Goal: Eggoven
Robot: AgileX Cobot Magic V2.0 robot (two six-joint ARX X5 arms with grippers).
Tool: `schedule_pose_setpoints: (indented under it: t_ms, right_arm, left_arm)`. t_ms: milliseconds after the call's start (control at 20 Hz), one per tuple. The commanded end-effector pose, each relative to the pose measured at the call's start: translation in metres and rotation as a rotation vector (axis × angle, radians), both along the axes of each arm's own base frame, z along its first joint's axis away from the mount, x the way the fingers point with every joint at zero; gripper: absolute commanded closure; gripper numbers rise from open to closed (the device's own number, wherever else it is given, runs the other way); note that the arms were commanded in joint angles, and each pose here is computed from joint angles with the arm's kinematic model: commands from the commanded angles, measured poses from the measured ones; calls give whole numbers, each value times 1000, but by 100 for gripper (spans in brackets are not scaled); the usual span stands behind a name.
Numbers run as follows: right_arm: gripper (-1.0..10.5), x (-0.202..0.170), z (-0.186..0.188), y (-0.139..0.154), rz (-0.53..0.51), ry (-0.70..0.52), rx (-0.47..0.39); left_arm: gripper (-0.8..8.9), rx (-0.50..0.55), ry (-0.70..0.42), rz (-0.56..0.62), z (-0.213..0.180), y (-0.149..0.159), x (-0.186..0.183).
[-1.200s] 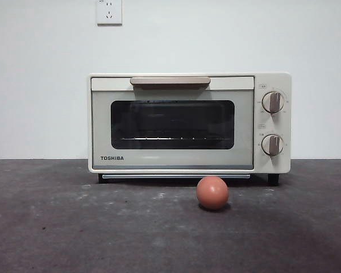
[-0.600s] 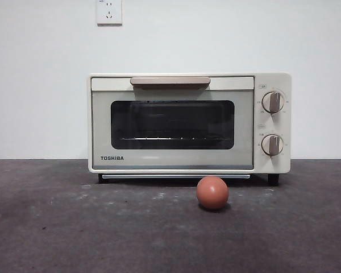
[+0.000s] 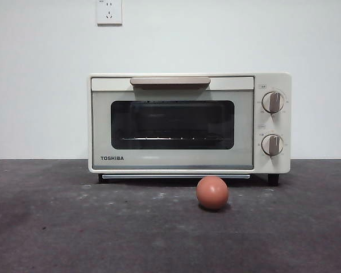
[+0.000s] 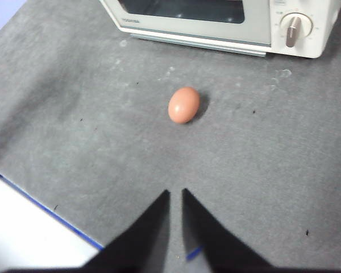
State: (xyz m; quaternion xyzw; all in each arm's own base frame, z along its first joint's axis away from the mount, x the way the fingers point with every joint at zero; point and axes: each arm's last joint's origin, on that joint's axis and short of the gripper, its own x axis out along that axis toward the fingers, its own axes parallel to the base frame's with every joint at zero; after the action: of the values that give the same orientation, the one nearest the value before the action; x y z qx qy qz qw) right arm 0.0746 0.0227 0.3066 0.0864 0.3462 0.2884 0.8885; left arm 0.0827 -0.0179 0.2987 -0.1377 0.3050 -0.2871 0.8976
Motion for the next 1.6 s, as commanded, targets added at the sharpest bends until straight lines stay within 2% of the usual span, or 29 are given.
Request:
schedule_pose_setpoints:
  t_ms: [50, 100, 150, 350, 550, 800, 1150, 1600]
  right_arm:
    - [689, -1, 5, 1, 5, -2, 13]
    - [572, -1, 4, 1, -8, 21, 26]
    - [531, -1, 3, 1, -4, 47, 35]
    - [532, 6, 0, 4, 24, 100, 39]
    - [538, 27, -1, 12, 40, 132, 65]
    - [545, 72, -10, 44, 106, 177, 84]
    - [545, 128, -54, 110, 56, 221, -38]
    - [545, 177, -98, 170, -4, 288, -248]
  left_arm:
    - [806, 3, -36, -20, 6, 0, 0]
    - [806, 0, -36, -24, 6, 0, 0]
    - [806, -1, -36, -26, 6, 0, -1]
    - [806, -5, -36, -31, 6, -1, -1]
    - [806, -5, -37, -31, 6, -1, -1]
    - [806, -5, -38, -31, 7, -1, -1]
    - [806, -5, -37, -30, 7, -1, 0]
    - [806, -5, -38, -31, 7, -1, 0]
